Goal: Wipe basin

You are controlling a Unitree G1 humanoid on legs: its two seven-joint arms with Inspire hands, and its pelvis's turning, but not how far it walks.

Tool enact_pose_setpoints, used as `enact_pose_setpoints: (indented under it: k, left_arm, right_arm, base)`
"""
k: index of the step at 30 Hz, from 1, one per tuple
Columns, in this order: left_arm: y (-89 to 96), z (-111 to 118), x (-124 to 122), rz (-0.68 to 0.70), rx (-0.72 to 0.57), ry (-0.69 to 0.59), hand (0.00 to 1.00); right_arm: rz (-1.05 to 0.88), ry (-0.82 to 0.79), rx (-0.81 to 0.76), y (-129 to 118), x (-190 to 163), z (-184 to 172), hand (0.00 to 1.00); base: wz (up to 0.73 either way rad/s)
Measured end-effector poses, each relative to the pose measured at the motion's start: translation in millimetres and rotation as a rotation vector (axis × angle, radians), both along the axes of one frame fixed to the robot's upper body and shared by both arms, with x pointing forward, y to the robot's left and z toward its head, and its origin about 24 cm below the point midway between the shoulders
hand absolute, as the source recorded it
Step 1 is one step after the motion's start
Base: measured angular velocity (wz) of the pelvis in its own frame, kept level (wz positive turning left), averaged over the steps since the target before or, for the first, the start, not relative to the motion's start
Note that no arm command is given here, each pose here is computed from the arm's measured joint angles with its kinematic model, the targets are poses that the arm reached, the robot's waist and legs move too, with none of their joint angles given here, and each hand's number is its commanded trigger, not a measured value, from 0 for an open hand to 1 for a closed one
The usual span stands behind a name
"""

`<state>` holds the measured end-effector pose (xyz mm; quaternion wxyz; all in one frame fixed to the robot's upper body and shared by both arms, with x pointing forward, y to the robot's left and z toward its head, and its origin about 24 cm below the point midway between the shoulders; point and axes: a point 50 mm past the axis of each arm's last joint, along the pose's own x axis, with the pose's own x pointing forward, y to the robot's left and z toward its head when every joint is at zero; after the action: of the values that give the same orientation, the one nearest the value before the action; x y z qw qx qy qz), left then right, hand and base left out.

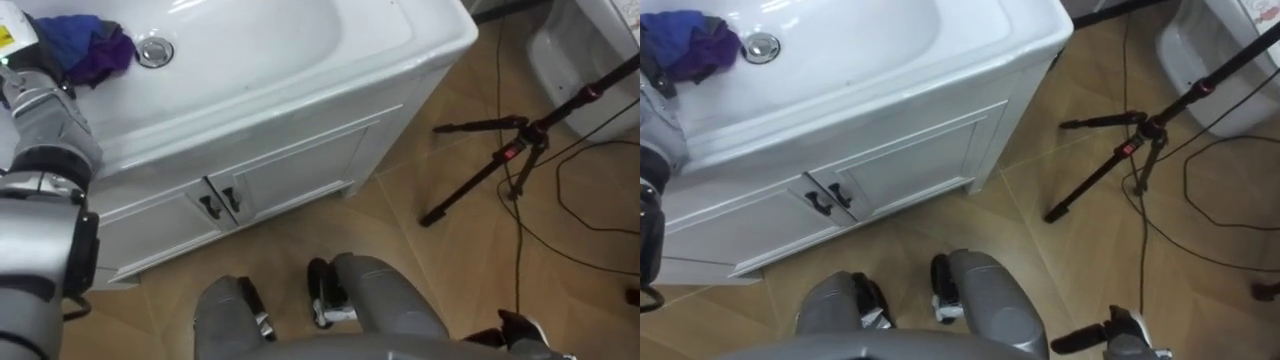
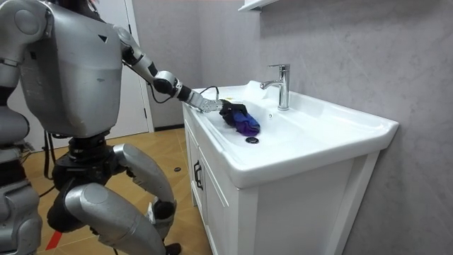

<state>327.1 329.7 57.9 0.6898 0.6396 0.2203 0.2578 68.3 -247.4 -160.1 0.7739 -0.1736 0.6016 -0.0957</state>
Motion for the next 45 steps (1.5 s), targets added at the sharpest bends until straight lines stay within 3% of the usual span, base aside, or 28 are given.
enact_pose_setpoints:
  k: [6,14,21,26,33,38,45]
  left_arm:
    - [-17.4,1,10,-0.069,0.037,-0.007,1.0]
    - [-59.1,-3,26,-0.218,0.001,-0.015,1.0]
    - [-71.2,-5,29,-0.238,-0.045,-0.035,1.0]
    - [-101.7,-7,36,-0.341,-0.088,-0.067,1.0]
    - [-102.6,-6,36,-0.328,-0.143,-0.084,1.0]
    - [-103.5,-3,38,-0.345,-0.144,-0.103,1.0]
    - [-105.4,0,39,-0.364,-0.144,-0.128,1.0]
  right_arm:
    - [0.034,-0.033,0.006,2,15,2,0.0]
    - [0.066,-0.037,0.02,3,21,2,0.0]
    - [0.071,-0.038,0.038,4,24,2,0.0]
    - [0.079,-0.017,0.065,5,20,1,0.0]
    - [0.1,0.012,0.085,6,15,-1,0.0]
    - [0.088,0.008,0.046,-11,15,4,0.0]
    - [0.098,0.023,0.045,-14,9,4,0.0]
  base:
    - [0.02]
    - [-0.04]
    - [0.0]
    - [-0.02]
    - [-0.06]
    - [0.03]
    - [0.0]
